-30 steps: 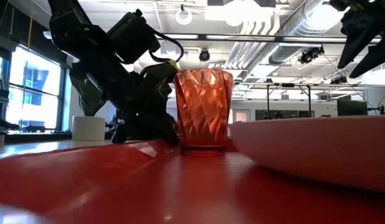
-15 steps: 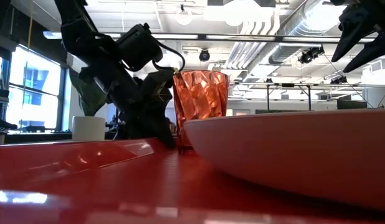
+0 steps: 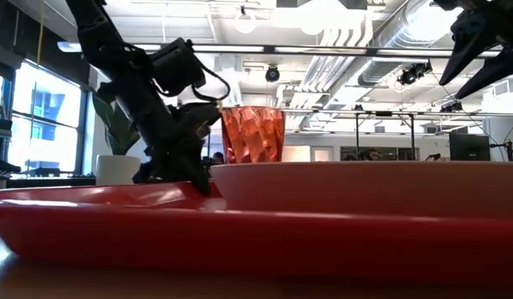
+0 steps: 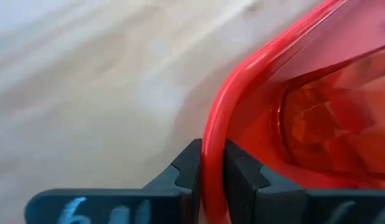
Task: Pick and place plate/cup/fork/spoon on tray
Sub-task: Move the red tray to the center on the table
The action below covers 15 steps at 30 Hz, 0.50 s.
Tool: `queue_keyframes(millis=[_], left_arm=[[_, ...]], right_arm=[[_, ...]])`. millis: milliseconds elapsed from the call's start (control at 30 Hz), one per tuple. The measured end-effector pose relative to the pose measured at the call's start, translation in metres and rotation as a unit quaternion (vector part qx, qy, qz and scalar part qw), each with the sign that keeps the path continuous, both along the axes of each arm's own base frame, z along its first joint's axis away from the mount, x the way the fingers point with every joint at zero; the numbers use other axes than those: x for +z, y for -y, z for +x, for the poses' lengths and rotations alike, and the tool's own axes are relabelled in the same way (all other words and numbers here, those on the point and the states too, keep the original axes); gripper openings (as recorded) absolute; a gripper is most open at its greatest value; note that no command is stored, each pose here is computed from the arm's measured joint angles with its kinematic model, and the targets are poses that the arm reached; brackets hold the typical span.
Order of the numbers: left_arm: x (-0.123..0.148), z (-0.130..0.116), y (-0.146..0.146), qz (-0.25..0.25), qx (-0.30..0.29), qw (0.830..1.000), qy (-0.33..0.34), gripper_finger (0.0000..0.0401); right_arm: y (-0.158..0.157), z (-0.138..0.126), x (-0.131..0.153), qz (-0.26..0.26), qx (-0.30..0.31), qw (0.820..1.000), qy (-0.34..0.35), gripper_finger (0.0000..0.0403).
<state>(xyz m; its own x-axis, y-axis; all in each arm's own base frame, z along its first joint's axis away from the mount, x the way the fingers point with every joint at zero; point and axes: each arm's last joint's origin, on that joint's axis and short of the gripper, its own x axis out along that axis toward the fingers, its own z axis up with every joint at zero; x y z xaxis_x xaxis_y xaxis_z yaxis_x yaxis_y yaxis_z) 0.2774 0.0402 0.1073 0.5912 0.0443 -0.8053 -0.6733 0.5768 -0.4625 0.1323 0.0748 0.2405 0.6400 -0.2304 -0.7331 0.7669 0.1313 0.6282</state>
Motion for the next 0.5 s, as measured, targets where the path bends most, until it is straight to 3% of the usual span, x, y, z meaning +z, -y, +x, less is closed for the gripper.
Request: queue_keyframes(millis=[233, 500], left_arm=[[0.005, -0.027, -0.012, 0.035, 0.033, 0.998, -0.029, 0.0045], [0.013, -0.052, -0.032, 0.060, 0.020, 0.997, -0.031, 0.0047]], right_arm=[[0.002, -0.001, -0.001, -0.003, -0.008, 1.000, -0.007, 0.0112], [0.010, 0.003, -0.002, -0.015, -0.018, 0.999, -0.021, 0.0112]])
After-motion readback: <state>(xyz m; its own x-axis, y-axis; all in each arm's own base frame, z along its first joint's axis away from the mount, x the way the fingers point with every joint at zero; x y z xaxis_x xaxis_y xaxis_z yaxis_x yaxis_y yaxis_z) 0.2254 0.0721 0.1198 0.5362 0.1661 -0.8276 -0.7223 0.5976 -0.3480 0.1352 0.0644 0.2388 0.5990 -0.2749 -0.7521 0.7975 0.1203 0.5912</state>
